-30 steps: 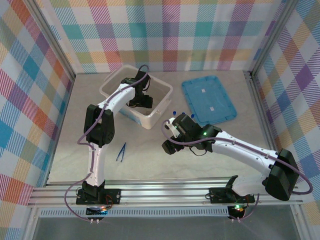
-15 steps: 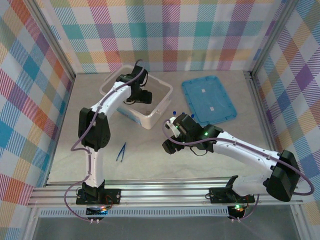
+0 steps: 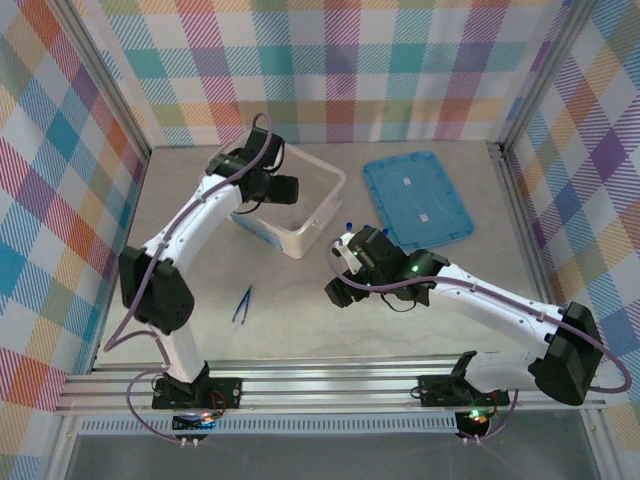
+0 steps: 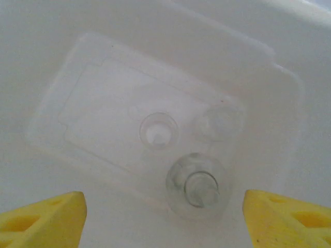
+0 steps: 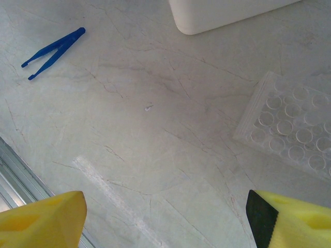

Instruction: Organize the chemistry lab equipment

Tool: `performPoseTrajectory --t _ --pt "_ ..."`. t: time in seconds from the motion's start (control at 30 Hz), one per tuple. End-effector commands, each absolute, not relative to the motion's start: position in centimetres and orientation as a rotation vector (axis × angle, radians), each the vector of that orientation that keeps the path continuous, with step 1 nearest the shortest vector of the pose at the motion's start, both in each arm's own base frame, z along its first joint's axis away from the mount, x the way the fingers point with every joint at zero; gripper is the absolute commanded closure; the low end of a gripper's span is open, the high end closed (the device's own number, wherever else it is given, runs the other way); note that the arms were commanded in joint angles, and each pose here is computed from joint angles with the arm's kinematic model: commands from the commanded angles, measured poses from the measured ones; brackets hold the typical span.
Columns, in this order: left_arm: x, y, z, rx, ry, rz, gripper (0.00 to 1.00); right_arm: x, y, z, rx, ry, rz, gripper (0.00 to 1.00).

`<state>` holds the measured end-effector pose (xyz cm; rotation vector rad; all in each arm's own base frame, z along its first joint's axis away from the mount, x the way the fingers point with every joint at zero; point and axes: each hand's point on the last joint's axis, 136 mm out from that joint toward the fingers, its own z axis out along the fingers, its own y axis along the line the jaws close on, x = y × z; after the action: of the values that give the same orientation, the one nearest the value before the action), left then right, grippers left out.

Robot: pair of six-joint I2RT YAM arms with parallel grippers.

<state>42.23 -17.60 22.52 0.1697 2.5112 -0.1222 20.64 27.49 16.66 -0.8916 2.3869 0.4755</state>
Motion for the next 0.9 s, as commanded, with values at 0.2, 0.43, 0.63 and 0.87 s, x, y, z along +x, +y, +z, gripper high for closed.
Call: performPoseTrajectory --t 0.2,0.43,0.63,0.87 --pt "35.6 -17.0 25.4 0.172 2.396 -0.112 0.26 22.3 26.5 18.3 -0.786 2.346 0.363 0.20" --pt "30.7 -14.3 24.6 0.130 2.370 -0.070 0.27 22.0 27.4 18.7 -0.825 2.332 0.393 0.20" --pt "27.1 -12.4 20.0 0.117 2.465 -0.033 0.27 22.8 28.6 20.3 -0.851 2.276 0.395 0.20" --pt "24.5 -11.3 15.9 0.080 2.548 -0.037 0.27 24.3 31.2 21.7 -0.909 2.244 0.400 0.19"
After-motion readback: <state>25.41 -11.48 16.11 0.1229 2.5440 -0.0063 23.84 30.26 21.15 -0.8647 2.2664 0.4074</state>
